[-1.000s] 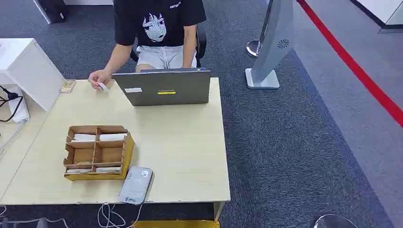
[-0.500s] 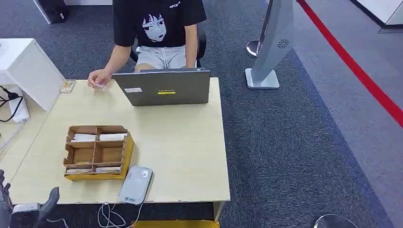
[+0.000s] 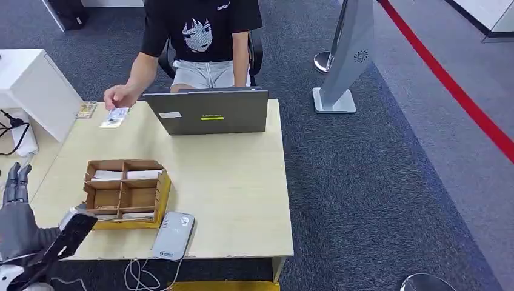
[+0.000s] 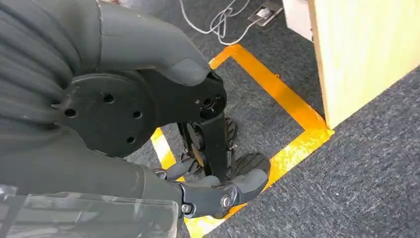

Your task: Pass the card to the sensor for recognition and then transmit it.

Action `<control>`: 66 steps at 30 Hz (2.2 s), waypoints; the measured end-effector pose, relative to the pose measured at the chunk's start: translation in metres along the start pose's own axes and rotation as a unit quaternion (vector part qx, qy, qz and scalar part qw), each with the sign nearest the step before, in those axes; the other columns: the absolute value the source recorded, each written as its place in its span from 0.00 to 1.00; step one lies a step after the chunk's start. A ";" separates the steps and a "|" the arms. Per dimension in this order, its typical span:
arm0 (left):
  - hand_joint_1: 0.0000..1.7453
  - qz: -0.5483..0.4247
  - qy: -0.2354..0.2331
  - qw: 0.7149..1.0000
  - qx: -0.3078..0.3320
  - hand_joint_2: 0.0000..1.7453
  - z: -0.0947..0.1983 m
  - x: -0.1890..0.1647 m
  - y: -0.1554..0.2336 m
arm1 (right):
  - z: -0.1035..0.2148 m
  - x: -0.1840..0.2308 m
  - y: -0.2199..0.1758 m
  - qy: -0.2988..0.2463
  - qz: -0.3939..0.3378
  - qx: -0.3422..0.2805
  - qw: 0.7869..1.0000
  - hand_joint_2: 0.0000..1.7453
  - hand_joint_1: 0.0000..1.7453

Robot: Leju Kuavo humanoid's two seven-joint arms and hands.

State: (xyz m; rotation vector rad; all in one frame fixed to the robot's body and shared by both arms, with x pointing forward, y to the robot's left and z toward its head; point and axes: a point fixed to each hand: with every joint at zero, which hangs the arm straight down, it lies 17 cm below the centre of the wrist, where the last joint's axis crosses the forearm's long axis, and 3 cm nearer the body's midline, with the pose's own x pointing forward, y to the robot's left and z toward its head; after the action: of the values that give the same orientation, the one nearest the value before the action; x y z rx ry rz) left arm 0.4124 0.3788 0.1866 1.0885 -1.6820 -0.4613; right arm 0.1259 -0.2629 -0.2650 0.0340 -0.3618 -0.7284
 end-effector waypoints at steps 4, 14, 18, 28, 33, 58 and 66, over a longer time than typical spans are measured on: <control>0.00 -0.069 -0.022 0.997 -0.003 1.00 -0.020 0.010 0.005 | 0.000 0.000 0.002 0.001 0.012 0.004 1.000 1.00 0.00; 0.00 -0.209 -0.059 0.976 -0.007 1.00 -0.072 0.024 0.004 | 0.000 -0.001 0.009 0.003 0.041 0.015 0.999 1.00 0.00; 0.00 -0.262 -0.066 0.963 -0.007 1.00 -0.092 0.023 0.004 | 0.000 -0.003 0.012 0.005 0.050 0.019 0.999 1.00 0.00; 1.00 -0.373 -0.064 0.926 -0.002 1.00 -0.130 0.006 0.008 | 0.001 -0.006 0.018 0.007 0.077 0.028 0.997 1.00 0.00; 1.00 -0.375 -0.059 0.925 -0.005 1.00 -0.131 0.000 0.005 | 0.001 -0.006 0.018 0.006 0.084 0.027 0.996 1.00 0.00; 1.00 -0.369 -0.054 0.928 -0.008 1.00 -0.127 -0.001 -0.003 | 0.001 -0.006 0.017 0.007 0.088 0.023 0.996 1.00 0.00; 1.00 -0.250 -0.129 0.960 0.004 1.00 -0.086 0.068 -0.022 | 0.000 -0.007 0.014 0.008 0.078 0.011 0.997 1.00 0.00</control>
State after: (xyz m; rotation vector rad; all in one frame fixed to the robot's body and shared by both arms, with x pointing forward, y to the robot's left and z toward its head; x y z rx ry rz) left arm 0.4955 0.3272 0.2414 1.5169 -1.6180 -0.9548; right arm 0.1301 -0.2484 -0.2647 0.0324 -0.3543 -0.5688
